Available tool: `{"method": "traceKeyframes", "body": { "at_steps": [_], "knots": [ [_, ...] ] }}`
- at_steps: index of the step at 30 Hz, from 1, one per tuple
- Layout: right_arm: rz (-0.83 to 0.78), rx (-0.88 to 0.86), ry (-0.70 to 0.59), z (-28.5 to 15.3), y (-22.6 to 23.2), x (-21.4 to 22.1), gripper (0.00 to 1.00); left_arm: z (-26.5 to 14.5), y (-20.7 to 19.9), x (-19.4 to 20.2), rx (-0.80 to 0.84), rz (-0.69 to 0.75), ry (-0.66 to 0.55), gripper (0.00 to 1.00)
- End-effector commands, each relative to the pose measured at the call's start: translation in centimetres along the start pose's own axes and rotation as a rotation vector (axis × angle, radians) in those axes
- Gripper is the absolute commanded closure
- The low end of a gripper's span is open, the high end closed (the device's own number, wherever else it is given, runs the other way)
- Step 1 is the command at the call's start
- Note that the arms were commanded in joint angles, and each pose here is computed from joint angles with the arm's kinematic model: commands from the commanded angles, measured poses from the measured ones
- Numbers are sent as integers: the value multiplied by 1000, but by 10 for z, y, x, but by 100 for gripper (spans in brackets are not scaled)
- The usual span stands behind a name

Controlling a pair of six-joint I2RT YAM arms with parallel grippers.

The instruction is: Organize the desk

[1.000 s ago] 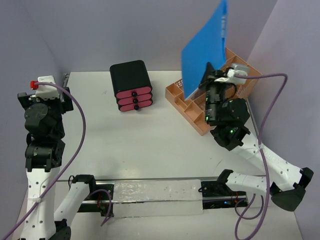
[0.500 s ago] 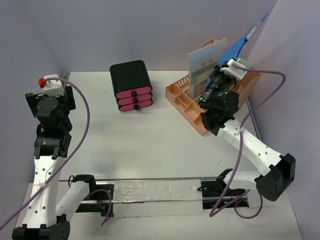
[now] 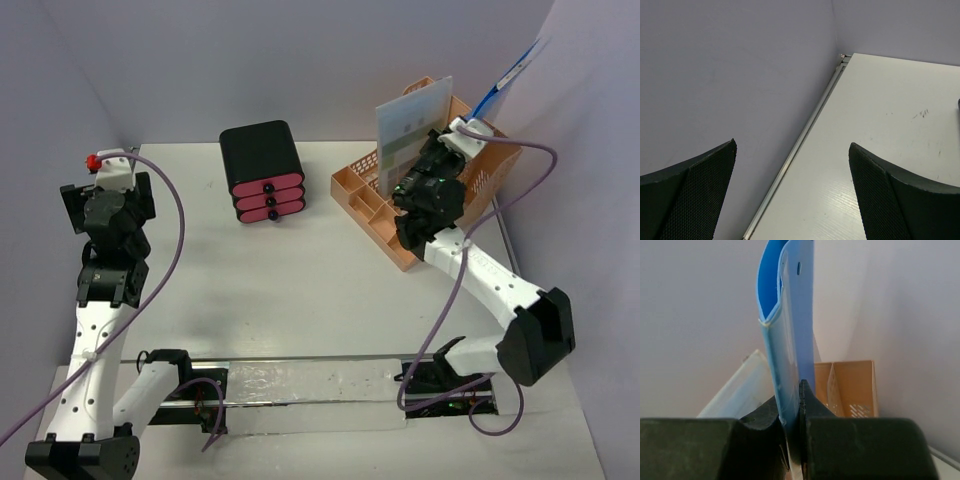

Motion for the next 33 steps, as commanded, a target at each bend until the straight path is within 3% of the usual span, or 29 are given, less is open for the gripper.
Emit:
{"method": "traceKeyframes", "body": {
  "at_steps": [1, 14, 33],
  "knots": [
    [41, 31, 6, 4, 13, 22, 100, 4, 2, -4, -32, -21, -38, 1],
    [-78, 84, 39, 0, 42, 97, 100, 10, 3, 7, -69, 21, -21, 1],
    [42, 154, 54, 9, 56, 131, 100, 15, 1, 9, -74, 32, -6, 1]
  ]
}}
Point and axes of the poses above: each gripper's point midway between its finger pads, its own z axis out along the fingers, its own y axis along the line the jaws close on, x = y × z, the point moved 5 cm from there along -z, back along the fingers, and after that the axes turned 12 degrees about -z, right-handed, at the moved point
